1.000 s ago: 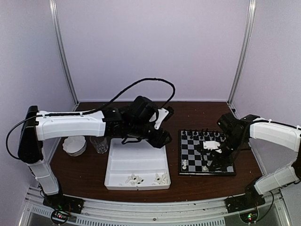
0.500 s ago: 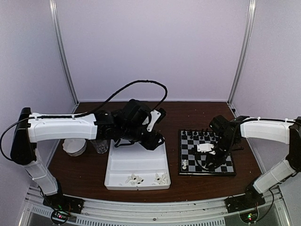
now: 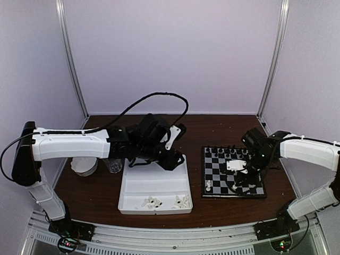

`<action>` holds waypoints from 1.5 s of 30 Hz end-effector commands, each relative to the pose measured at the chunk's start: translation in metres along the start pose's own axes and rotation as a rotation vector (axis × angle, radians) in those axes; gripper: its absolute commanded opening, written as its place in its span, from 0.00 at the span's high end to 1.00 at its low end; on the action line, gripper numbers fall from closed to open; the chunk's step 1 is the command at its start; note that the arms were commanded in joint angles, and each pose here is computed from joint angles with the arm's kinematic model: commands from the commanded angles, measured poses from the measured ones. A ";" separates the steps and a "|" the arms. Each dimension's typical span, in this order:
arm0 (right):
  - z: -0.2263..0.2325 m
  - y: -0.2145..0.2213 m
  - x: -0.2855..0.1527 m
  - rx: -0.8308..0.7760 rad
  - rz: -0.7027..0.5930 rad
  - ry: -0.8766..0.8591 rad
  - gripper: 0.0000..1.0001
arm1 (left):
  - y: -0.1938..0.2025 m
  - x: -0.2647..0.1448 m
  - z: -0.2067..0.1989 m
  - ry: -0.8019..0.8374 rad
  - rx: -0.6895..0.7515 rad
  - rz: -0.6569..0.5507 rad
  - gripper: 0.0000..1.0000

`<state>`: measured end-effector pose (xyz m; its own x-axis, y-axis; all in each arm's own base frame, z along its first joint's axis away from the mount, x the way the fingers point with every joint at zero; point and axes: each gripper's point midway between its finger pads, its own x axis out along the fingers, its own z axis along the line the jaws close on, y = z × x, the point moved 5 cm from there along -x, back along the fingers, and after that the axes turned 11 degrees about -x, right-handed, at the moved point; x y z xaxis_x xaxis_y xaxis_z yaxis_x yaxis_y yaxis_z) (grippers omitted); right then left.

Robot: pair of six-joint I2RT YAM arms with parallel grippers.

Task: Set up the chess pieces on the board
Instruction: Pick up the king from the chessboard, then place the king on e1.

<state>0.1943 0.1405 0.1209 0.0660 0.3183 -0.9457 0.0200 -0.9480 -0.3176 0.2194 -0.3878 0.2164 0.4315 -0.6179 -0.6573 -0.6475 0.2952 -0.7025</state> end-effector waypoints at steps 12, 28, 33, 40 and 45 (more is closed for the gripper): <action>0.014 0.018 0.008 0.016 0.087 -0.010 0.88 | -0.009 -0.004 0.002 0.005 -0.010 -0.047 0.48; 0.010 0.021 0.013 0.030 0.101 0.017 0.85 | -0.004 0.000 0.004 0.003 -0.016 -0.037 0.48; 0.010 0.022 0.015 0.031 0.105 0.013 0.83 | -0.002 0.000 0.005 0.004 -0.018 -0.033 0.48; 0.013 0.015 0.001 0.032 0.066 0.012 0.64 | 0.001 -0.006 0.007 -0.009 -0.012 -0.020 0.48; 0.002 -0.014 -0.043 0.036 -0.058 0.081 0.57 | 0.021 -0.016 0.019 -0.058 0.010 0.074 0.49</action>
<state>0.1815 0.1259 0.1185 0.0764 0.2607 -0.9624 -0.0291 -0.9642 -0.2635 0.2158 -0.3788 0.2029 0.4190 -0.5868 -0.6929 -0.6636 0.3230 -0.6748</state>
